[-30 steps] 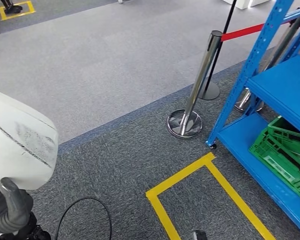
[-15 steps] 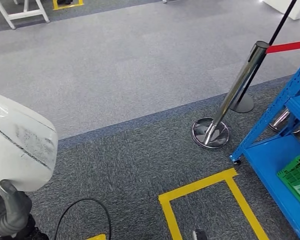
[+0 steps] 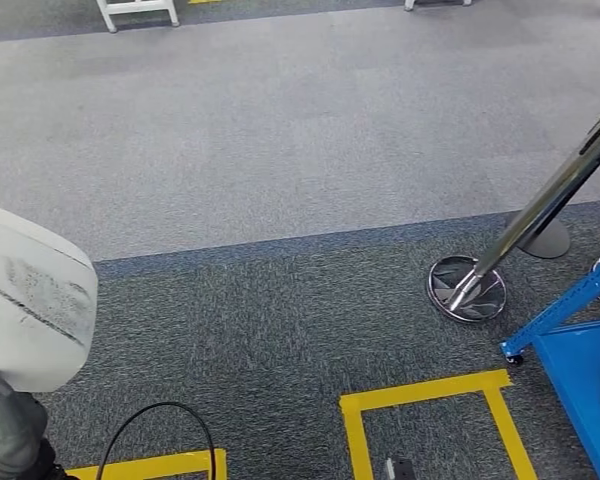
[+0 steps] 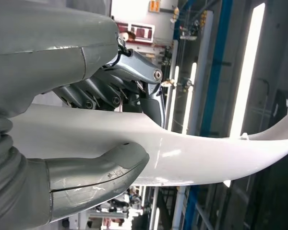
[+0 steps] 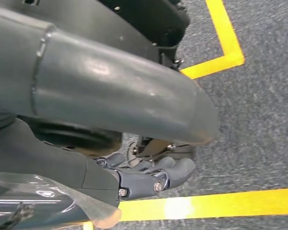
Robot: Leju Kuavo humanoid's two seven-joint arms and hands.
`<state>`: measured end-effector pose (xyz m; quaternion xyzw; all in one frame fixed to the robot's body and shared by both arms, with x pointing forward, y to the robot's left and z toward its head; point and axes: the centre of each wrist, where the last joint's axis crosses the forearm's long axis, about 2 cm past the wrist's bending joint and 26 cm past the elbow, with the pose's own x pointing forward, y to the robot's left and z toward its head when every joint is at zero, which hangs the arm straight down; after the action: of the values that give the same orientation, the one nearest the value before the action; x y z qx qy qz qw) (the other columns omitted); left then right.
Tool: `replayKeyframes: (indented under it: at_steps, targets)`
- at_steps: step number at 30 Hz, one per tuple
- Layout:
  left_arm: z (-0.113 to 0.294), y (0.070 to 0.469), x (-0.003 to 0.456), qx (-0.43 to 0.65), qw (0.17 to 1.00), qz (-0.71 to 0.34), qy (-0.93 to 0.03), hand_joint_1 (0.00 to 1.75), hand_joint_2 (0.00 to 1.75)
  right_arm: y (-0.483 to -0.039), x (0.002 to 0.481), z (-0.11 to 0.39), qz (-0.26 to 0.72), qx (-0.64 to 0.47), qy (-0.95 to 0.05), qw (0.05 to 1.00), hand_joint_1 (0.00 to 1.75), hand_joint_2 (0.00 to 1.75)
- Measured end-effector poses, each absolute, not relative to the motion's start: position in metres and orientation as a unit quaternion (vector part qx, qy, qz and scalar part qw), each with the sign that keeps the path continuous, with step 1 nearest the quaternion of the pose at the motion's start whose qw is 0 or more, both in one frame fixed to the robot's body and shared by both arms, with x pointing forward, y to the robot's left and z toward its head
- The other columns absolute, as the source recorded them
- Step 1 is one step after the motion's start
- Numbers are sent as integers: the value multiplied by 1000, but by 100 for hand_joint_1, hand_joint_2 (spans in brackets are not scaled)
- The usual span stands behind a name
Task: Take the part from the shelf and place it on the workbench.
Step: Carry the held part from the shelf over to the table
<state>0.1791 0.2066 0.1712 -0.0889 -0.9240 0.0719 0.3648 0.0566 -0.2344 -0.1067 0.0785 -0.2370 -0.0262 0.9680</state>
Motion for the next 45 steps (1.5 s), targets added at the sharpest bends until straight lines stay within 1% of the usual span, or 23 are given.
replayKeyframes:
  at_steps: [7, 12, 25, 29, 33, 37, 45]
  targets:
    - [175, 207, 185, -87, 356, 72, -928, 175, 175, -235, 54, -107, -33, 77, -241, 967, 0, 0]
    - [175, 207, 185, -82, 357, 70, -928, 175, 175, -236, 52, -107, -29, 73, -225, 971, 0, 0]
    - [172, 208, 181, -69, 363, 69, -927, 175, 175, -235, 49, -108, -27, 79, -235, 968, 0, 0]
    - [167, 212, 176, -50, 373, 71, -924, 175, 175, -235, 44, -108, -12, 76, -221, 972, 0, 0]
    - [168, 214, 176, -51, 372, 70, -924, 175, 175, -234, 45, -108, -8, 77, -228, 971, 0, 0]
    - [175, 208, 182, -65, 360, 88, -927, 175, 175, -233, 44, -108, -3, 74, -226, 971, 0, 0]
    - [181, 200, 187, -60, 350, 96, -930, 175, 175, -233, 43, -108, 6, 75, -219, 973, 0, 0]
